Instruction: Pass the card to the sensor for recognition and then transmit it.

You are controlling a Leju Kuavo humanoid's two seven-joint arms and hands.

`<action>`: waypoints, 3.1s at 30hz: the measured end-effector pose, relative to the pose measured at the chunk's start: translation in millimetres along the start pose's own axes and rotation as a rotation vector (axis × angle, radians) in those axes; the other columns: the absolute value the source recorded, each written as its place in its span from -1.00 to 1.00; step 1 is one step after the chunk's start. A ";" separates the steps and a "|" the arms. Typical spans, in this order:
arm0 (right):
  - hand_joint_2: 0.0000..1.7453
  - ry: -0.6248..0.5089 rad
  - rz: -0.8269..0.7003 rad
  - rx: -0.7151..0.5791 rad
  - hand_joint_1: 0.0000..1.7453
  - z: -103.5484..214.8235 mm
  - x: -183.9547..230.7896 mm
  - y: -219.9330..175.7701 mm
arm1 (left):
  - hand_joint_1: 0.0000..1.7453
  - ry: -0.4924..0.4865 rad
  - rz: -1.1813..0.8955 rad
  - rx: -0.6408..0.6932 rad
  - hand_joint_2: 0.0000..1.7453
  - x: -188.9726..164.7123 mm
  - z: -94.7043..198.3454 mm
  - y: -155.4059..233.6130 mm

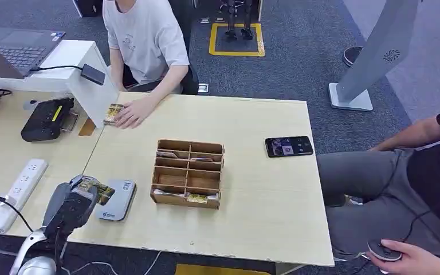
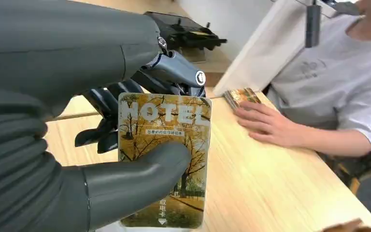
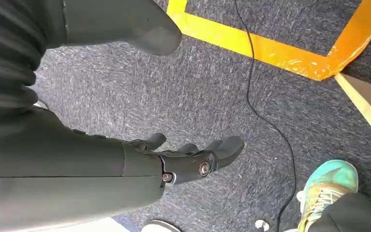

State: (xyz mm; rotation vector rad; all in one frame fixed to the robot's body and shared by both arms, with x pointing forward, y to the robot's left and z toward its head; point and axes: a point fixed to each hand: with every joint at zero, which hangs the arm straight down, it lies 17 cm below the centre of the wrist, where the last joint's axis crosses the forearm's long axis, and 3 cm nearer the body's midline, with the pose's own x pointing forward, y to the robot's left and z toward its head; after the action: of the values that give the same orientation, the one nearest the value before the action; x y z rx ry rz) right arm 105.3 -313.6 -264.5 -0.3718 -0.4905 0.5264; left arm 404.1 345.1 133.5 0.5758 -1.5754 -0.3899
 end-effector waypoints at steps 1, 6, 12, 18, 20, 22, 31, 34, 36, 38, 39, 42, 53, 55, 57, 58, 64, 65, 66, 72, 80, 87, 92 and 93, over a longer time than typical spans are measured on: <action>1.00 0.001 0.000 0.000 -1.00 0.0 -0.2 -0.1 | 1.00 0.008 0.000 0.003 1.00 -2.7 0.2 -0.8; 1.00 0.003 0.000 0.000 -1.00 0.1 -0.4 0.2 | 1.00 0.035 0.006 0.001 1.00 -11.8 1.5 -5.8; 1.00 0.002 0.000 0.001 -1.00 0.2 0.1 0.8 | 1.00 0.051 0.010 -0.001 1.00 -17.4 2.5 -9.2; 1.00 0.005 0.005 0.001 -1.00 0.4 0.2 1.7 | 1.00 0.087 0.048 0.071 1.00 -28.0 0.3 0.5; 1.00 0.008 0.009 0.000 -1.00 0.4 -0.2 1.7 | 1.00 0.102 0.085 0.083 1.00 -32.3 -0.1 1.1; 1.00 0.011 0.010 0.001 -1.00 0.4 -0.5 1.9 | 1.00 0.114 0.118 0.098 1.00 -36.2 -0.4 1.5; 1.00 0.010 0.016 0.005 -1.00 0.3 1.3 3.5 | 1.00 0.146 0.224 0.140 1.00 -43.1 -6.1 -2.6; 1.00 0.007 0.016 0.004 -1.00 -0.4 3.5 2.9 | 1.00 0.150 0.235 0.146 1.00 -42.9 -10.1 -5.7; 1.00 0.003 0.015 0.002 -1.00 -1.3 5.9 2.1 | 1.00 0.152 0.238 0.149 1.00 -42.5 -13.0 -7.4; 1.00 0.003 0.016 0.001 -1.00 -1.9 7.1 1.6 | 1.00 0.156 0.239 0.147 1.00 -43.4 -14.6 -9.8; 1.00 0.004 0.016 0.001 -1.00 -2.0 7.3 1.5 | 1.00 0.160 0.239 0.145 1.00 -44.5 -14.8 -11.1; 1.00 0.005 0.019 0.001 -1.00 -2.2 7.8 1.5 | 1.00 0.169 0.241 0.139 1.00 -47.4 -14.3 -15.1; 1.00 -0.007 0.022 0.012 -1.00 -5.4 22.0 3.9 | 1.00 0.168 0.250 0.086 1.00 -31.3 -24.8 -42.9; 1.00 -0.017 0.033 0.015 -1.00 -5.4 25.5 5.4 | 1.00 0.173 0.250 0.085 1.00 -32.3 -23.0 -45.8; 1.00 -0.020 0.046 0.018 -1.00 -5.8 28.9 6.8 | 1.00 0.189 0.254 0.087 1.00 -38.6 -17.6 -46.5; 1.00 -0.024 0.053 0.022 -1.00 -5.6 31.0 8.5 | 1.00 0.198 0.254 0.086 1.00 -42.1 -14.6 -47.3; 1.00 -0.035 0.062 0.029 -1.00 -5.3 39.0 13.1 | 1.00 0.223 0.240 0.077 1.00 -54.8 -3.4 -48.8; 1.00 -0.033 0.064 0.031 -1.00 -5.0 38.8 14.1 | 1.00 0.226 0.235 0.079 1.00 -56.5 -1.9 -48.5; 1.00 -0.035 0.066 0.032 -1.00 -4.9 39.0 14.4 | 1.00 0.229 0.228 0.081 1.00 -58.5 -0.3 -47.7; 1.00 -0.051 0.080 0.038 -1.00 -4.3 45.4 18.3 | 1.00 0.254 0.192 0.101 1.00 -71.9 9.9 -42.4; 1.00 -0.063 0.091 0.044 -1.00 -3.5 52.2 22.6 | 1.00 0.287 0.166 0.128 1.00 -88.7 20.8 -33.0; 1.00 -0.066 0.091 0.046 -1.00 -3.2 54.0 24.0 | 1.00 0.294 0.151 0.137 1.00 -92.8 22.8 -28.7; 1.00 -0.062 0.093 0.047 -1.00 -2.9 54.1 25.1 | 1.00 0.307 0.140 0.148 1.00 -99.5 25.5 -23.6; 1.00 -0.062 0.093 0.048 -1.00 -2.8 54.3 25.3 | 1.00 0.309 0.139 0.148 1.00 -100.6 26.2 -23.8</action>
State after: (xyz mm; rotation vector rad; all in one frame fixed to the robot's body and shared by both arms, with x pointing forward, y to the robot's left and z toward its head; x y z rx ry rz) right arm 138.0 -263.6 -259.6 -0.3344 -0.5217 0.6400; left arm 383.3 381.3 35.3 0.6047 -1.3422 -0.0744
